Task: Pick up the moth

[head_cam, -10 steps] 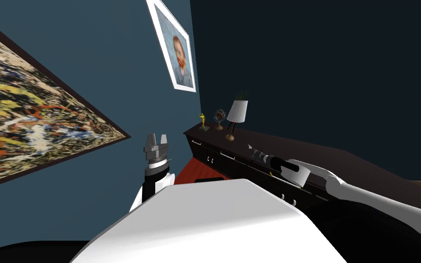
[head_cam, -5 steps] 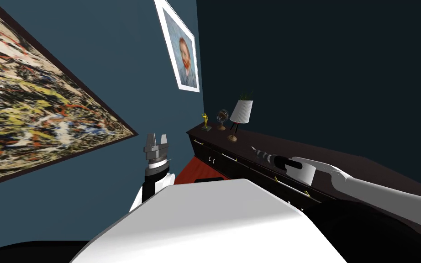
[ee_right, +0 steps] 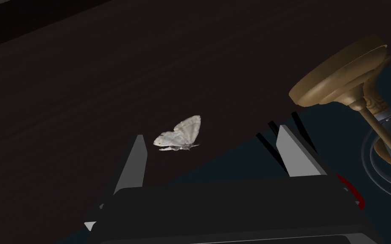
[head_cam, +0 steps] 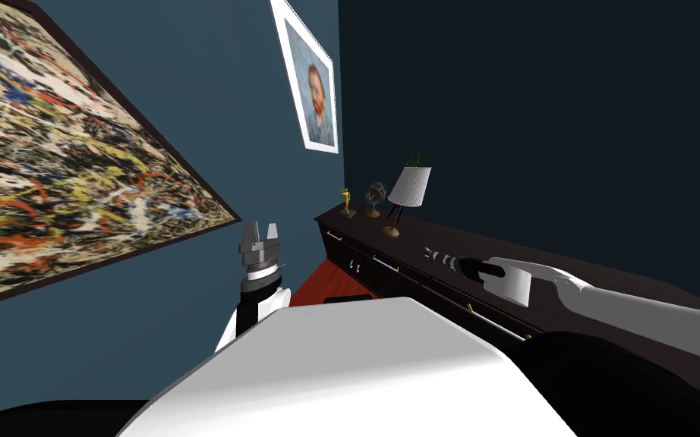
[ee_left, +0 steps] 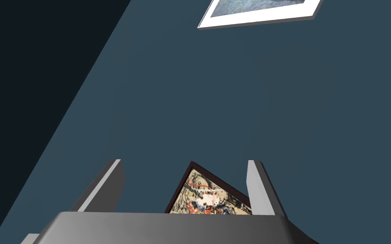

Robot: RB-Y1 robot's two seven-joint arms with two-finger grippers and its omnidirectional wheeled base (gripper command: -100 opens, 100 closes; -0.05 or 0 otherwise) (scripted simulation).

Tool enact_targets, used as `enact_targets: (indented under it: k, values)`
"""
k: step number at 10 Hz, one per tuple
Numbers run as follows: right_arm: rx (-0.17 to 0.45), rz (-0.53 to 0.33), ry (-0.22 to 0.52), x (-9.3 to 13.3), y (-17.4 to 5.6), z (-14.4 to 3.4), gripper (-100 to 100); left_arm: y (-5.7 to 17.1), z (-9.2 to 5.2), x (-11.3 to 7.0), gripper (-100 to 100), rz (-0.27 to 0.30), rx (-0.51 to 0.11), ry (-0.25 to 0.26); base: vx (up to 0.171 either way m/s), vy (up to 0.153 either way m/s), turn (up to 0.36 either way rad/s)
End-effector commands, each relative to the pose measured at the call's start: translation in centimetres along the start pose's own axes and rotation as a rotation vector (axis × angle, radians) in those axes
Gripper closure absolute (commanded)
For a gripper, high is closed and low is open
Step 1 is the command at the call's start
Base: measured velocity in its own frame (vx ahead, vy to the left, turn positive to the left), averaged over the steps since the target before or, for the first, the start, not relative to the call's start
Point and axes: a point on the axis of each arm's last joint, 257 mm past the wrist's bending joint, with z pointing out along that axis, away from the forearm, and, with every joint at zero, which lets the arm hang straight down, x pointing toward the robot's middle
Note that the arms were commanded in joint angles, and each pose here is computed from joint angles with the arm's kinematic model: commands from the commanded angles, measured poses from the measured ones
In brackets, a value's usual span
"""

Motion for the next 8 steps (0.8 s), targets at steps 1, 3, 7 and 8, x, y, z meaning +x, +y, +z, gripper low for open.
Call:
enact_targets:
  k: [1,3,7,8]
  values:
    - [0.067,-0.019,0.008,-0.5,-2.1,-0.4,-100,0.0,0.0,0.0,0,0.0,0.0,0.0,0.012,0.006,0.119]
    - [0.176,-0.04,0.024,-0.7,-5.5,-1.3,-100,0.0,0.0,0.0,0,0.0,0.0,0.0,0.029,0.008,0.239]
    - [0.258,-0.065,0.029,-1.4,-7.7,-2.2,-100,0.0,0.0,0.0,0,0.0,0.0,0.0,0.026,0.006,0.094]
    - [0.273,-0.063,0.04,-0.8,-8.5,-2.4,-100,0.0,0.0,0.0,0,0.0,0.0,0.0,0.011,0.006,-0.027]
